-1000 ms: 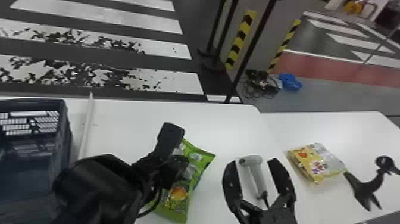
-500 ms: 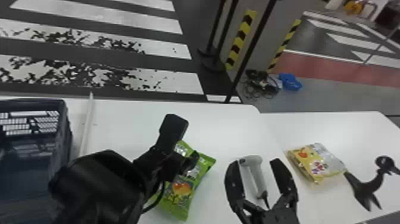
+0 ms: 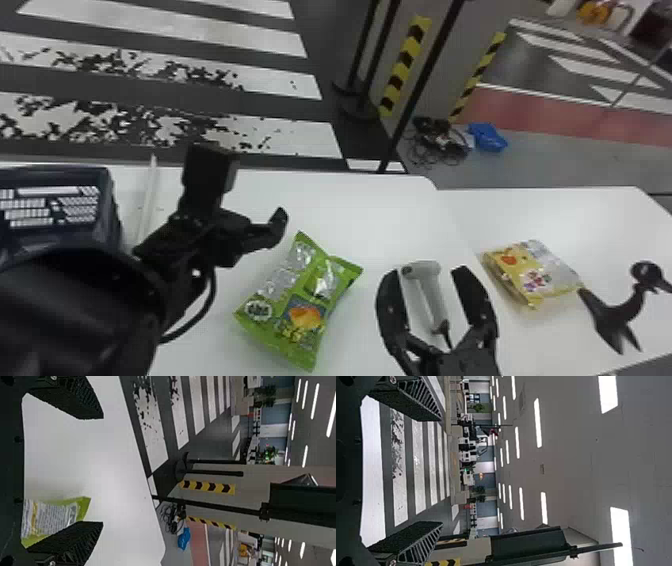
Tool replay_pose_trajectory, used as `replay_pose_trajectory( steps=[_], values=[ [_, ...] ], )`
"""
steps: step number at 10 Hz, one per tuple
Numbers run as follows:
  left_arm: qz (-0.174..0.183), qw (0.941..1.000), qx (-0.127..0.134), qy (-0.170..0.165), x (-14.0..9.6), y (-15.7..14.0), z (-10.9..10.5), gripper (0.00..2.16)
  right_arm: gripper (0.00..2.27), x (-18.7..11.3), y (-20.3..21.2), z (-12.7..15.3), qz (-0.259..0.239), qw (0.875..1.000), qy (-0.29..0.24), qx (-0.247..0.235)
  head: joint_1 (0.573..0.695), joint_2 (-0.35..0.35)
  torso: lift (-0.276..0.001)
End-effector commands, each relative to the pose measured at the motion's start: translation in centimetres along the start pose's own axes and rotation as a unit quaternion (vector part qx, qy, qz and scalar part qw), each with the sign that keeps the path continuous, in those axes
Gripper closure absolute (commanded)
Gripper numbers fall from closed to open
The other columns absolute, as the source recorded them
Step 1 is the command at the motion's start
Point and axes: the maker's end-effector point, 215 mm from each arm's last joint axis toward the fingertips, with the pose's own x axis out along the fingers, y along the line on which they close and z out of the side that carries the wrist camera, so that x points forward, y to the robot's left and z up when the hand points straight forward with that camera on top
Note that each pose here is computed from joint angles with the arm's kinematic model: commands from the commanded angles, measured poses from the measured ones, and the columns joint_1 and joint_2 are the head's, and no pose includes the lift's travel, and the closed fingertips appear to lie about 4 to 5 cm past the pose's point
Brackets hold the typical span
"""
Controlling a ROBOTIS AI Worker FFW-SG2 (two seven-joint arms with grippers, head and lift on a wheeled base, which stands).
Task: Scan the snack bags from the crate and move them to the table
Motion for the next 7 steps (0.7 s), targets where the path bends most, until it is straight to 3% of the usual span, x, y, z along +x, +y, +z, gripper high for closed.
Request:
replay_pose_trajectory(
  steps=[1,2,4,7],
  values=[
    [0.047,0.9989,-0.003,-0.011,-2.1,5.6,-0.3,0.03,0.06,0.2,0.3,-0.3,0.003,1.0,0.0,0.003,0.695,-0.35,-0.095],
    [0.068,0.9976,-0.006,-0.014,-3.4,8.4,-1.1,0.03,0.06,0.3,0.5,-0.3,0.004,1.0,-0.001,0.004,0.695,-0.336,-0.095],
    [0.106,0.9929,-0.009,-0.052,-5.9,11.8,-0.4,0.03,0.06,0.5,0.9,-0.6,0.007,1.0,0.001,0.005,0.695,-0.239,-0.095],
    [0.164,0.9807,-0.01,-0.106,-10.6,16.1,0.4,0.03,0.06,0.5,2.1,-0.9,0.015,1.0,0.002,0.014,0.695,-0.151,-0.095]
  ],
)
